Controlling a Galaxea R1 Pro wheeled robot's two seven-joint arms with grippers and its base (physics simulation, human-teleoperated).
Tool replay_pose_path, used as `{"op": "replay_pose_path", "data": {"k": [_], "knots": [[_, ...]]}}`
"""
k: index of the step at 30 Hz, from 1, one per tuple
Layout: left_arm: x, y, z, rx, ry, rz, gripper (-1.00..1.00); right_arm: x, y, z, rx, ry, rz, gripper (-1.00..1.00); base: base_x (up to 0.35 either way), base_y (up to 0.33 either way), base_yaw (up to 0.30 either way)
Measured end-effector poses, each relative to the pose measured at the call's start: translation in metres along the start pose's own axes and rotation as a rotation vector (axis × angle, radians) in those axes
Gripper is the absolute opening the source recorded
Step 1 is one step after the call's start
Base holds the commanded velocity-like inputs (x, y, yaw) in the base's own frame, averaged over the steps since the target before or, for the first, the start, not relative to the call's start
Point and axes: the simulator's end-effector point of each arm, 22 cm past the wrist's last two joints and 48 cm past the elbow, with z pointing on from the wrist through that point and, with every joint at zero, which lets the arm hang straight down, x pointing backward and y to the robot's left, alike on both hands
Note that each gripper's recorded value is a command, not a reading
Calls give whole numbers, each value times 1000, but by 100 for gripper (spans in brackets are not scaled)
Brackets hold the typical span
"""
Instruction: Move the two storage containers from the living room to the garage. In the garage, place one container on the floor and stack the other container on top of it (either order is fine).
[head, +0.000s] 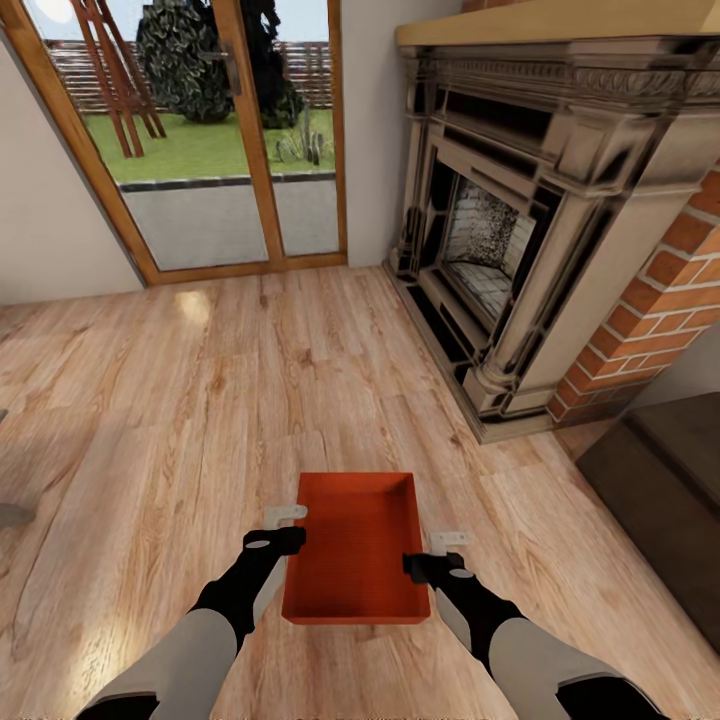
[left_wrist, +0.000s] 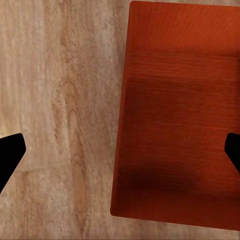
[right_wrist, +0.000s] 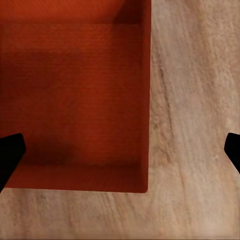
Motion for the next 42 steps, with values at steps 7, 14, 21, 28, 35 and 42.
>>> {"op": "replay_pose_path", "data": {"k": [7, 14, 21, 28, 35, 42], "knots": [[6, 0, 3, -1, 10, 1, 100, 12, -1, 3, -4, 39, -6, 100, 0, 0, 0], [9, 0, 5, -1, 17, 2, 100, 13, -5, 5, 4, 42, -3, 100, 0, 0, 0], [12, 0, 10, 0, 18, 1, 100, 15, -5, 9, 7, 39, -3, 100, 0, 0, 0], [19, -1, 20, 0, 16, -1, 100, 20, -5, 20, 9, 32, -3, 100, 0, 0, 0], [26, -1, 31, -1, 15, 0, 100, 26, -7, 31, 12, 29, -1, 100, 0, 0, 0], [32, -1, 41, -2, 12, 0, 100, 32, -12, 42, 18, 24, 3, 100, 0, 0, 0]]}}
